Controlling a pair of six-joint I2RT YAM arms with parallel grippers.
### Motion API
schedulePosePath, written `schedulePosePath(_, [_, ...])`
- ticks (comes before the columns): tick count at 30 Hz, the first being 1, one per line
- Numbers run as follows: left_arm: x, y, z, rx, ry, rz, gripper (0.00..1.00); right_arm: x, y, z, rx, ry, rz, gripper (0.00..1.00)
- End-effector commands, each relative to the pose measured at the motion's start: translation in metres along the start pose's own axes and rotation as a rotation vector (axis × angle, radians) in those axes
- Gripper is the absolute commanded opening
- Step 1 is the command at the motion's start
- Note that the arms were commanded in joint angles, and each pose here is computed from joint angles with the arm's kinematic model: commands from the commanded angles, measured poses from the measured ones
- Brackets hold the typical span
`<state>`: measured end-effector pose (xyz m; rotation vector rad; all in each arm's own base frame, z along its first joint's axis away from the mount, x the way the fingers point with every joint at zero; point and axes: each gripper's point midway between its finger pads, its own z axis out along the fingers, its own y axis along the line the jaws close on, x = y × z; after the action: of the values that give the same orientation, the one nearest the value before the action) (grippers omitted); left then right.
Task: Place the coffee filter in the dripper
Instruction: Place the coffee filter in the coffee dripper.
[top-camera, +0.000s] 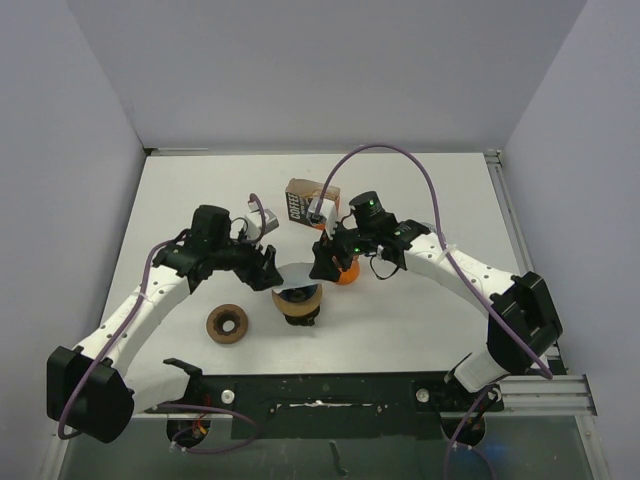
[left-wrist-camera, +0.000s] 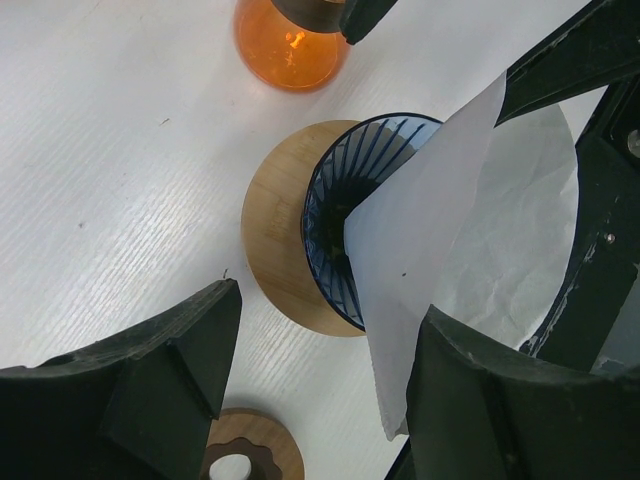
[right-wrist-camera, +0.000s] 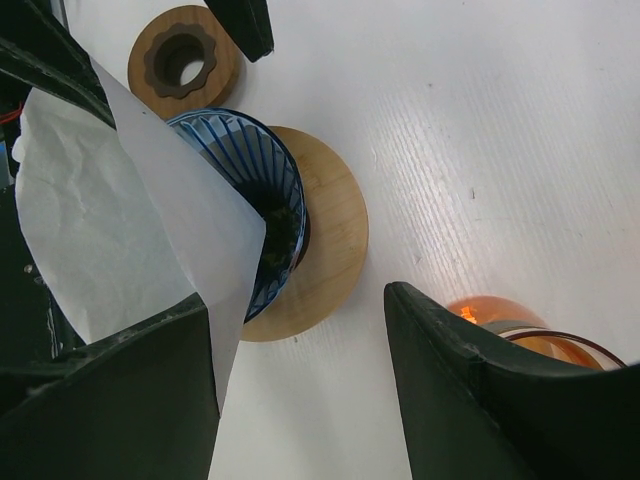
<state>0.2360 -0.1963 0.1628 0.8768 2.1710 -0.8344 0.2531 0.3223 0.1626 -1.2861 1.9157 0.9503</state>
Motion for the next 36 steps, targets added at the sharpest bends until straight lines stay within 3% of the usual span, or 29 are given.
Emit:
schedulePosePath(1, [-0.016, -0.003, -0.005, 0.006, -0.065, 0.047, 0.60, -0.021, 0.000, -0.001, -0.010, -0.041, -0.054, 0.60])
schedulePosePath(36, [-0.019, 0.014, 0.009, -0.042, -0.041, -0.055, 0.64, -0.016, -0.010, 0.011, 0.041, 0.000, -0.013, 0.60])
